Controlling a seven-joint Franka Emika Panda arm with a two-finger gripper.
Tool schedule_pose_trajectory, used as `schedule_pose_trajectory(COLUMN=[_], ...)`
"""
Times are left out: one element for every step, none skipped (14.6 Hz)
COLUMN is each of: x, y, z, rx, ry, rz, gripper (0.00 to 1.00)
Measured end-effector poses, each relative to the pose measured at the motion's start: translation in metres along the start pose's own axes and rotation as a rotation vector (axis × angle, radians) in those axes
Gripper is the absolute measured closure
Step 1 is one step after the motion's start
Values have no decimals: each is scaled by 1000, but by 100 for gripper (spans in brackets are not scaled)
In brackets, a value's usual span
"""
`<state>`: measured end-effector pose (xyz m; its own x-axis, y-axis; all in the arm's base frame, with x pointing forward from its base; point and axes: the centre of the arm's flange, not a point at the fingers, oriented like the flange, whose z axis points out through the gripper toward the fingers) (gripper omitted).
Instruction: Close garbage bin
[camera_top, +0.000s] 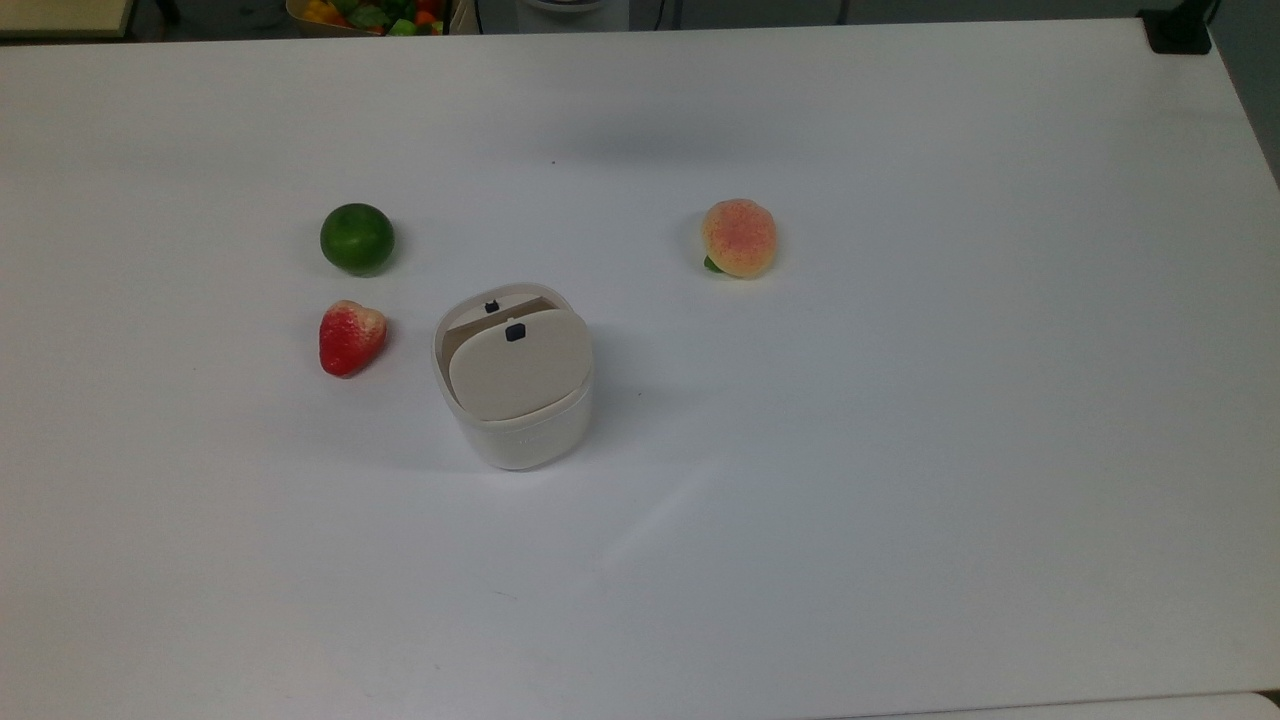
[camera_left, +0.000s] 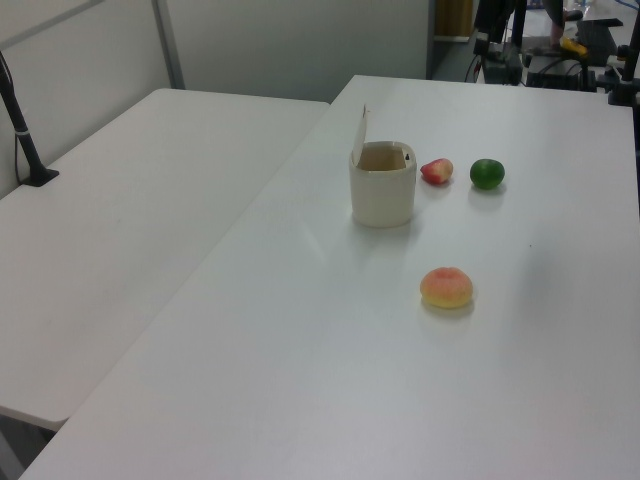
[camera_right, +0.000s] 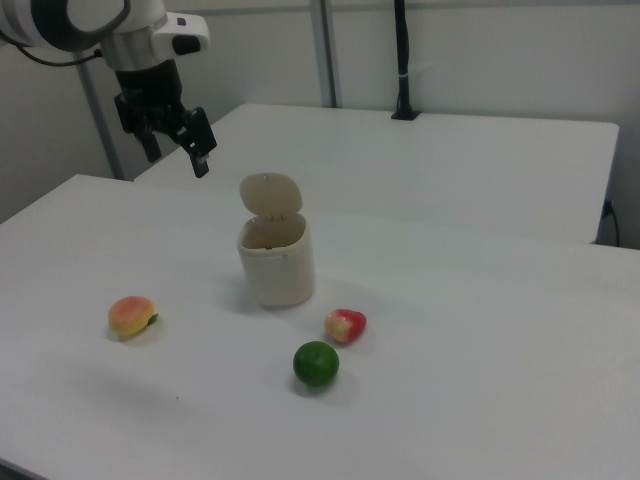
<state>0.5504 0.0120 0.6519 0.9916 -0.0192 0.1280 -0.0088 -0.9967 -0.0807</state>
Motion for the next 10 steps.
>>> schedule_pose_trajectory(x=[2,2,2,2,2,2,2,2,2,2], y=[0,1,3,4,5,5,5,5,5,5], z=[3,3,2,2,2,2,2,2,2,2], rx=[-1,-1,-1,-2,-2,-2,-2,-2,-2,-2], ry=[-2,-2,-1,-1,-1,-1,-1,-1,-1,-1], rz=[0,2,5,8,9,9,9,9,9,9], gripper=[0,0,0,0,0,0,0,0,0,1])
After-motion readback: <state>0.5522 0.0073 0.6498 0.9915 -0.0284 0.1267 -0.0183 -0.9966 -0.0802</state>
